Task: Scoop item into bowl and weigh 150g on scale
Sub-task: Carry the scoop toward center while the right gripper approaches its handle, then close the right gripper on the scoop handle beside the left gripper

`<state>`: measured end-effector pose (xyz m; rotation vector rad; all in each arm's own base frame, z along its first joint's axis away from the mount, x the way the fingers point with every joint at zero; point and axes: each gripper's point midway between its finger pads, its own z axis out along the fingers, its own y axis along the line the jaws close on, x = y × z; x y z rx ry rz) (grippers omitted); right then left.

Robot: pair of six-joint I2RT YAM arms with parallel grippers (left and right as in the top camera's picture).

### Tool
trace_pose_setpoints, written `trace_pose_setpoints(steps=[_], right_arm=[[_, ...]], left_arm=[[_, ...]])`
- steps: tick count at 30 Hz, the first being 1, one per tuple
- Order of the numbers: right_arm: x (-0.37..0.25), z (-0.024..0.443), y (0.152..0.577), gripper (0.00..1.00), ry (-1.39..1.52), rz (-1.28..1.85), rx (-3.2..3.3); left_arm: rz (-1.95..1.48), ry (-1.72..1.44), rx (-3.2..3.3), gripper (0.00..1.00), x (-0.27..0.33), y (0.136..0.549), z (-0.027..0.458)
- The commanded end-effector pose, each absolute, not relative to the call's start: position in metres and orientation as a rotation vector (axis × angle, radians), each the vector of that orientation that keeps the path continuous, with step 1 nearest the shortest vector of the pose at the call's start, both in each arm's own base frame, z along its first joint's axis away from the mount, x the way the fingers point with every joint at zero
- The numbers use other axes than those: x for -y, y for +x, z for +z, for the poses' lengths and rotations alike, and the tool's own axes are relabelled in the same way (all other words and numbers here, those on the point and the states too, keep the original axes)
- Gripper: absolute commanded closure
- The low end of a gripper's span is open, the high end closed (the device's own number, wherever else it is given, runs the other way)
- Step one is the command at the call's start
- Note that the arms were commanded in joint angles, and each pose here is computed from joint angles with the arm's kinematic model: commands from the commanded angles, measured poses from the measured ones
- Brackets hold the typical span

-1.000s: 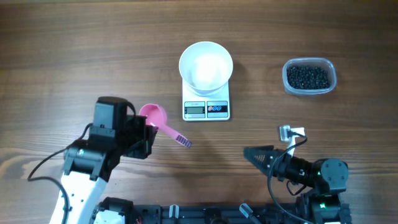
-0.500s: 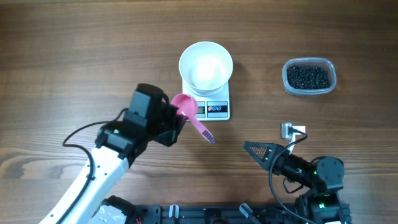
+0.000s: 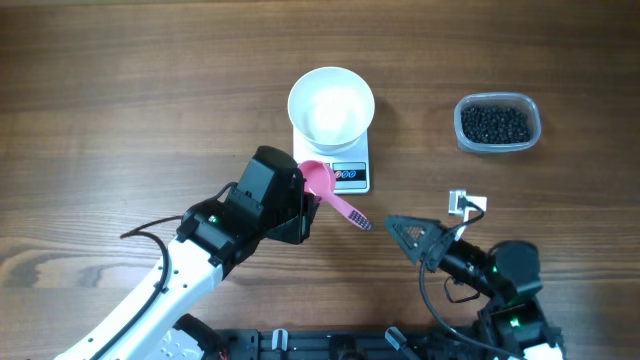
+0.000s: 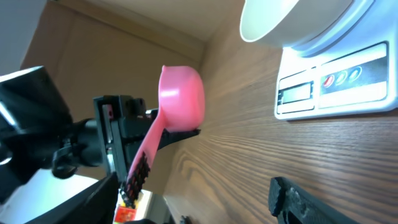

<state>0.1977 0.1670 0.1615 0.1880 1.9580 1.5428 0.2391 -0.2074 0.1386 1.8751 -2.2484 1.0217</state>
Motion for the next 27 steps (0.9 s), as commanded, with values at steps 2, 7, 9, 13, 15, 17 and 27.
trace_pose_setpoints(steps=[2, 7, 9, 13, 15, 17, 27], right_arm=[[-0.174, 0.188, 0.204, 0.23, 0.060, 1.502, -1.964], [-0.185, 0.218, 0.197, 0.23, -0.056, 1.585, -1.955], [-0.188, 0.226, 0.196, 0.23, -0.072, 1.616, -1.956], [-0.196, 0.234, 0.198, 0.23, -0.110, 1.639, -1.974], [-0.200, 0.228, 0.204, 0.23, -0.099, 1.617, -1.997], [-0.205, 0.217, 0.209, 0.23, -0.069, 1.593, -2.037], [-0.249, 0.186, 0.206, 0.28, -0.099, 1.495, -2.125]], left_arm=[[0.979, 2.008, 2.119, 0.96, 0.204, 0.239, 0.134], [0.893, 2.111, 2.055, 0.96, 0.194, 0.234, 0.126], [0.879, 2.130, 2.062, 0.96, 0.190, 0.234, 0.124], [0.877, 2.143, 2.051, 0.96, 0.188, 0.235, 0.124], [0.882, 2.151, 2.040, 0.96, 0.186, 0.237, 0.125], [0.881, 2.161, 2.022, 0.96, 0.182, 0.237, 0.126], [0.751, 2.254, 1.927, 0.96, 0.152, 0.225, 0.121]])
